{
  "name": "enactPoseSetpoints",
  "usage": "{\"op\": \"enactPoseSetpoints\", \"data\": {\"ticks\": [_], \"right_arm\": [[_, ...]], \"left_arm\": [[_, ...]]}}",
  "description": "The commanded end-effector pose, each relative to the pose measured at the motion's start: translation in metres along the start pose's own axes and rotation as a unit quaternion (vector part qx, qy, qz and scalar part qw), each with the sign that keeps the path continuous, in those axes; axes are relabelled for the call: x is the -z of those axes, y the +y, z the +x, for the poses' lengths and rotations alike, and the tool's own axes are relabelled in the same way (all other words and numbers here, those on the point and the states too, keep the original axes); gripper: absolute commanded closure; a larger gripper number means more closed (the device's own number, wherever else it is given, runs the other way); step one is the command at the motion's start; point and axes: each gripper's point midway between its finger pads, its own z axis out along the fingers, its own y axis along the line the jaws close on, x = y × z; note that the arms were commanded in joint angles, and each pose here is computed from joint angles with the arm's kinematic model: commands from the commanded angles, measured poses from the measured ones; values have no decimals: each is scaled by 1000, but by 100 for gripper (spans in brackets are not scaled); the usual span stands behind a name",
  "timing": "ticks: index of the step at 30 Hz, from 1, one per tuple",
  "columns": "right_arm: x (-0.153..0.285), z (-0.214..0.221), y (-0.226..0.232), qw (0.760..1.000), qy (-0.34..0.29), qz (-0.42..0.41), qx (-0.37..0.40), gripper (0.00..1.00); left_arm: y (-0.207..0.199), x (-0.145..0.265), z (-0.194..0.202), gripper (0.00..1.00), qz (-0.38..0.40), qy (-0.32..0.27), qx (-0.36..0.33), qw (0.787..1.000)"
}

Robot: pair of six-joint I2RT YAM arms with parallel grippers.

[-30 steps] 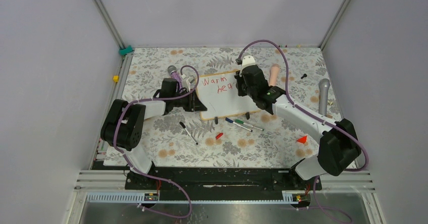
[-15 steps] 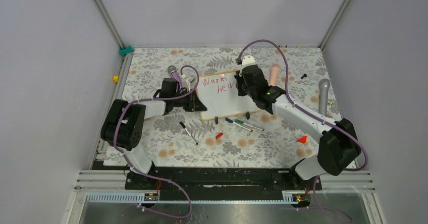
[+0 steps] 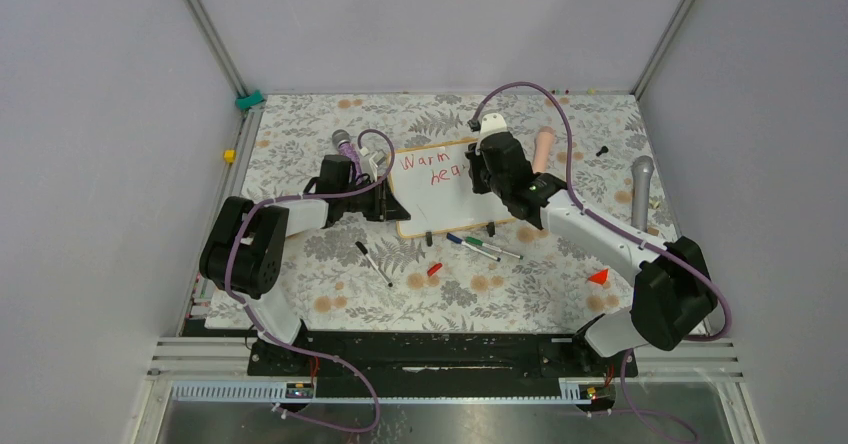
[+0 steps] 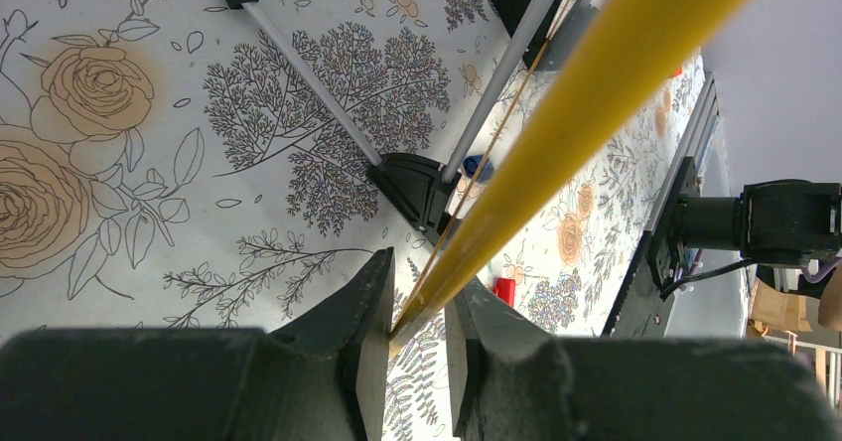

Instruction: Write a sentence on the whiteboard

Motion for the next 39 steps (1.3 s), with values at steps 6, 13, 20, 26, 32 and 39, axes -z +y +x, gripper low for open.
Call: {"op": "enactPoseSetpoints", "data": {"ticks": [6,13,20,26,32,39], "right_arm": [[8,5,2,1000,1,-5,-5,100],[8,8,1,1000,5,-4,-5,100],[8,1,-1,1000,-2,2,2,100],[6,-9,1,1000,-8,4,6,100],[5,-17,1,1000,-12,5,7,100],[2,-19,3,1000,-12,4,9,100]], "left_arm": [[10,-3,-2,100,-26,0,2,1000],[10,-3,-2,100,-25,0,2,1000],[10,-3,-3,100,-26,-1,2,1000],[10,-3,-2,100,-26,0,2,1000],[10,-3,-2,100,-25,0,2,1000],[10,-3,-2,100,-25,0,1,1000]]}}
